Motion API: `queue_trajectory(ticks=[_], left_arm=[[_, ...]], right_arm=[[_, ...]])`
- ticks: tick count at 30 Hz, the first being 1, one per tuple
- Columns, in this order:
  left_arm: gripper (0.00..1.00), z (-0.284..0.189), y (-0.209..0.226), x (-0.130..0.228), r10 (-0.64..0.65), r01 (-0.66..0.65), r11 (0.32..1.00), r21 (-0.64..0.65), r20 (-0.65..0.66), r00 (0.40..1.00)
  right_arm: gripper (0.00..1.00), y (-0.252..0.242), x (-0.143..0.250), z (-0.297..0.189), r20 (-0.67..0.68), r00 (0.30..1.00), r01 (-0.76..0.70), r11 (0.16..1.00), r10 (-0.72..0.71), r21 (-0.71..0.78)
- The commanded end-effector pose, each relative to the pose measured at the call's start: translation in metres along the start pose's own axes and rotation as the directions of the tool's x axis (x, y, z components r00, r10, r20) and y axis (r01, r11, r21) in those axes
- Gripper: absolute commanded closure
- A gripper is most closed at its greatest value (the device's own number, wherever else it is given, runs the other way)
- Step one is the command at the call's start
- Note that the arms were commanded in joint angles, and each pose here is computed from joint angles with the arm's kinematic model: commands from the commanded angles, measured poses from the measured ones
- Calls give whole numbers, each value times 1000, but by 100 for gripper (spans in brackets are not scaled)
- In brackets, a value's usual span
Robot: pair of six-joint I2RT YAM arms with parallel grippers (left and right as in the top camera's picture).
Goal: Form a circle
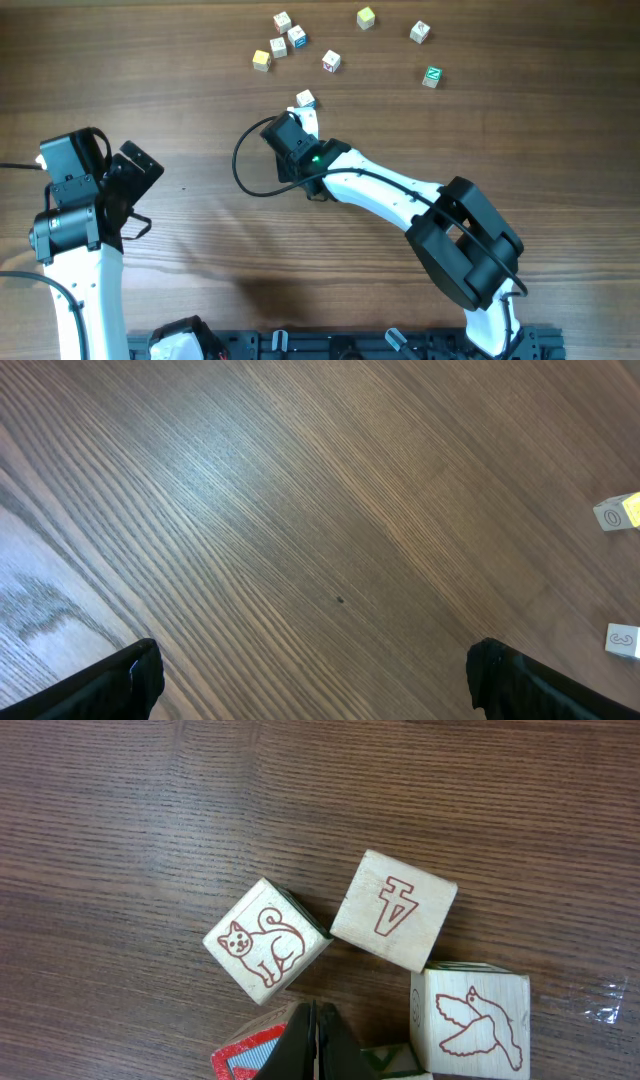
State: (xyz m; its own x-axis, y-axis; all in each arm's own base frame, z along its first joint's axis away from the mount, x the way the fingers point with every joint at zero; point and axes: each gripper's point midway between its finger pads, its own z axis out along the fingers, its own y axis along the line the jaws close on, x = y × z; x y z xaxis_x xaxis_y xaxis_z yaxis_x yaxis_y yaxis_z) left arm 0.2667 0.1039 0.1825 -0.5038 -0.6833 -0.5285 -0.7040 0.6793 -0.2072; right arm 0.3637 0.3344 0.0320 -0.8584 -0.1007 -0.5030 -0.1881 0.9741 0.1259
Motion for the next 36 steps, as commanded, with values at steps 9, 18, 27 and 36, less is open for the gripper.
queue_trajectory(ticks=[9, 18, 27, 36], left_arm=[[0, 0, 0, 0, -13, 13, 1000, 6, -1, 1000], [0, 0, 0, 0, -14, 14, 1000, 6, -1, 1000], [0, 0, 0, 0, -13, 13, 1000, 6, -1, 1000], [0, 0, 0, 0, -14, 14, 1000, 6, -1, 1000]], right_arm=[[95, -5, 12, 15, -30, 999, 13, 1000, -12, 23], [95, -3, 11, 15, -24, 999, 36, 999, -36, 12], [95, 1, 11, 15, -30, 998, 52, 999, -52, -11], [96, 4, 12, 15, -36, 998, 59, 998, -60, -27]])
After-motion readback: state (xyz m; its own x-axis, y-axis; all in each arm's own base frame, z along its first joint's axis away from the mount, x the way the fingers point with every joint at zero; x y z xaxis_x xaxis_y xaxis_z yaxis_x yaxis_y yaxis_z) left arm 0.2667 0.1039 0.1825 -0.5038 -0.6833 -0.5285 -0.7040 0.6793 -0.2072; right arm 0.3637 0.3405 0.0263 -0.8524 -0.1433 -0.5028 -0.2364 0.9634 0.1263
